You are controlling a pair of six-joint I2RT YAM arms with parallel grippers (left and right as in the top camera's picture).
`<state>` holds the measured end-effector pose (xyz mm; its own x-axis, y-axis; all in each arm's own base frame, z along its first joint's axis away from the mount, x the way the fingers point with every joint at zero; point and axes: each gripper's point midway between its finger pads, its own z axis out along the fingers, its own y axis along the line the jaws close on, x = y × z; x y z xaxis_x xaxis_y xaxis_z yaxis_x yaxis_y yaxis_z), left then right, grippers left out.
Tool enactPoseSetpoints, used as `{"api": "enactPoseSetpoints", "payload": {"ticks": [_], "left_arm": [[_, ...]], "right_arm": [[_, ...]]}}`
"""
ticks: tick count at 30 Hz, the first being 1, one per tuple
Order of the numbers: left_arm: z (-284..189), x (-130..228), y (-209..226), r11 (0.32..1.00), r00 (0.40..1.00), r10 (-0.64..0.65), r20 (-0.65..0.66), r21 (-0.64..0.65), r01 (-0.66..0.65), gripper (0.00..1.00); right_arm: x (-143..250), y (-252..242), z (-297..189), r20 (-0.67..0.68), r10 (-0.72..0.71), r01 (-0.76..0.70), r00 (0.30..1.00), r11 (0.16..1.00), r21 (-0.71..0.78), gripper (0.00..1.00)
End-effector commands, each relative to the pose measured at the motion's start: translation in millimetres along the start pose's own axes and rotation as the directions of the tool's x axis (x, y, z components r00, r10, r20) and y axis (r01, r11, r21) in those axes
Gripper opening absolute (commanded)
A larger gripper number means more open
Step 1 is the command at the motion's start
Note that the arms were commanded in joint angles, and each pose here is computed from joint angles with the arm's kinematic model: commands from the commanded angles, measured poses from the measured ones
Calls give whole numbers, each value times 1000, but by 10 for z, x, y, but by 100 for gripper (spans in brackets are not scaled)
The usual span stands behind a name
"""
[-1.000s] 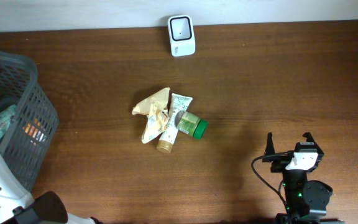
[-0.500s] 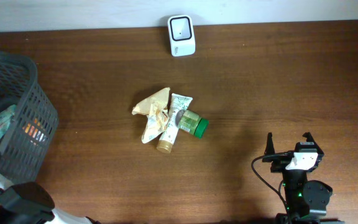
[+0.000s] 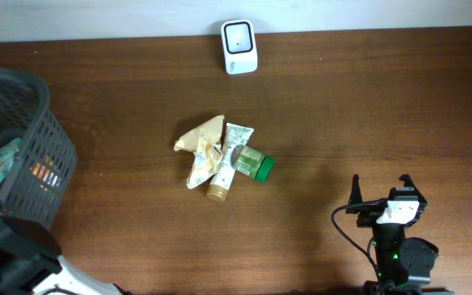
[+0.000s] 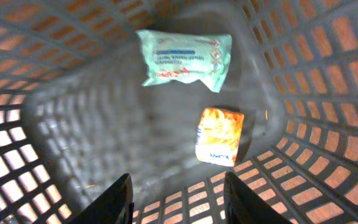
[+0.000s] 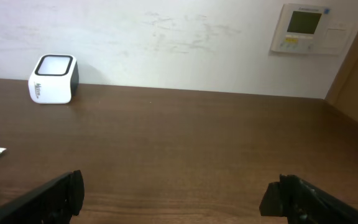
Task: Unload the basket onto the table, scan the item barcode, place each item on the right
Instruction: 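Reach into the basket and grasp the orange snack pack, left gripper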
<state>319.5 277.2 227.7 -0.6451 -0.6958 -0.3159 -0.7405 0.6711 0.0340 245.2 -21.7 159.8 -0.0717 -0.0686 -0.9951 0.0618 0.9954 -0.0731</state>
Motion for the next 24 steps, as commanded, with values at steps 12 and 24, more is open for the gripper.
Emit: {"api": "enactPoseSetpoints", "payload": {"ticks": [12,24], "left_arm": [[1664,984,-419,950,954,224,-201,262,-168,39],[1911,1047,-426,950,963,220,-153,258,-175,0]], "right_arm": [[19,14,0,-2,8,-8,1000,1000,-5,99],[19,14,0,-2,8,-8,1000,1000,-5,98]]}}
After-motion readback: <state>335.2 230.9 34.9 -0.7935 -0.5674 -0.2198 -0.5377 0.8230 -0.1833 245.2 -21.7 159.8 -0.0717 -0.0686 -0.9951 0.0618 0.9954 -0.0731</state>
